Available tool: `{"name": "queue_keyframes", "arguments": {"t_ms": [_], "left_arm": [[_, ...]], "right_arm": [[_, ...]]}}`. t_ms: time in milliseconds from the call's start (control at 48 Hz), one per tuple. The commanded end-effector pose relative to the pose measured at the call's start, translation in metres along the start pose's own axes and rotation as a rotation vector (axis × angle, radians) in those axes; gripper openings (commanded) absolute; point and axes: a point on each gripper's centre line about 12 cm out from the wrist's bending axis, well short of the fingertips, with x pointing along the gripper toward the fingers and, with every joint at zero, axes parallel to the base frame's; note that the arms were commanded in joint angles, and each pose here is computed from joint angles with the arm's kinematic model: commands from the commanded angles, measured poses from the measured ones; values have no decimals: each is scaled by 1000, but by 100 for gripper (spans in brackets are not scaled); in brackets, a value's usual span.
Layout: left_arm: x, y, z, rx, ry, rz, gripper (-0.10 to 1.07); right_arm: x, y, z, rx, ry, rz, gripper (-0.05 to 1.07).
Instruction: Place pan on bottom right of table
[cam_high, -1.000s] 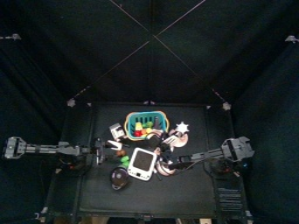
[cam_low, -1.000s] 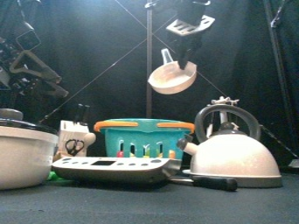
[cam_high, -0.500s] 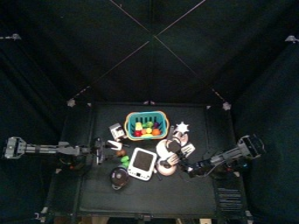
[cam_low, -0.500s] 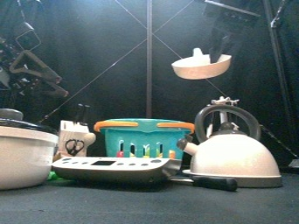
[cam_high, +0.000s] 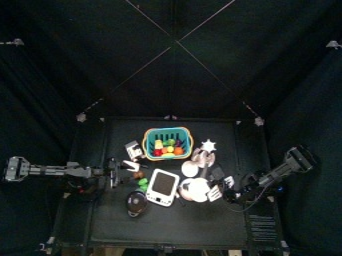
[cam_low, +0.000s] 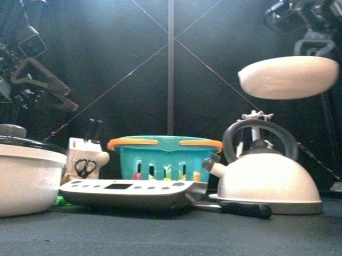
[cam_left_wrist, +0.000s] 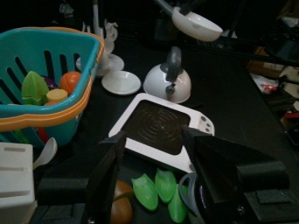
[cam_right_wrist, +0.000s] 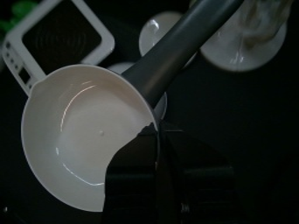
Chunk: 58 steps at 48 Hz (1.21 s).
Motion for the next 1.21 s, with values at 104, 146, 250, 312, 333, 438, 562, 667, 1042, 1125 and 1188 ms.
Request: {"name": "queue_keyframes", "arguments": {"t_ms": [104,146,250,312,333,438,562,667,1042,1125,1188], "left_arm": [[2,0,5,-3,-14,0,90],[2,0,5,-2,-14,-1,90],[2,0,5,-2,-14,-1,90],[2,0,5,-2,-14,-1,90],[2,0,5,-2,-14,-1,90],[2,0,5,-3,-14,0,90],[2,0,5,-3,-14,0,90],[2,0,5,-2,-14,-1,90],[2,0,5,-4,-14,1,90],[2,0,5,-3,-14,0,90],[2,0,5,-3,-14,0,90]], "right_arm": [[15,-13,-29,39,100,71,27],[18,-17,-33,41,111,65,27],[23,-21,-42,28,131,58,28],[25,-23,-48,19,148,55,28],[26,-23,-50,17,156,56,28],[30,-23,-61,15,201,57,28],[39,-19,-71,-1,231,70,28],[49,-14,-80,-21,259,83,29],[58,-11,-89,-31,280,64,68],[58,-10,-87,-35,274,71,76],[58,-8,-86,-39,270,76,79]]}}
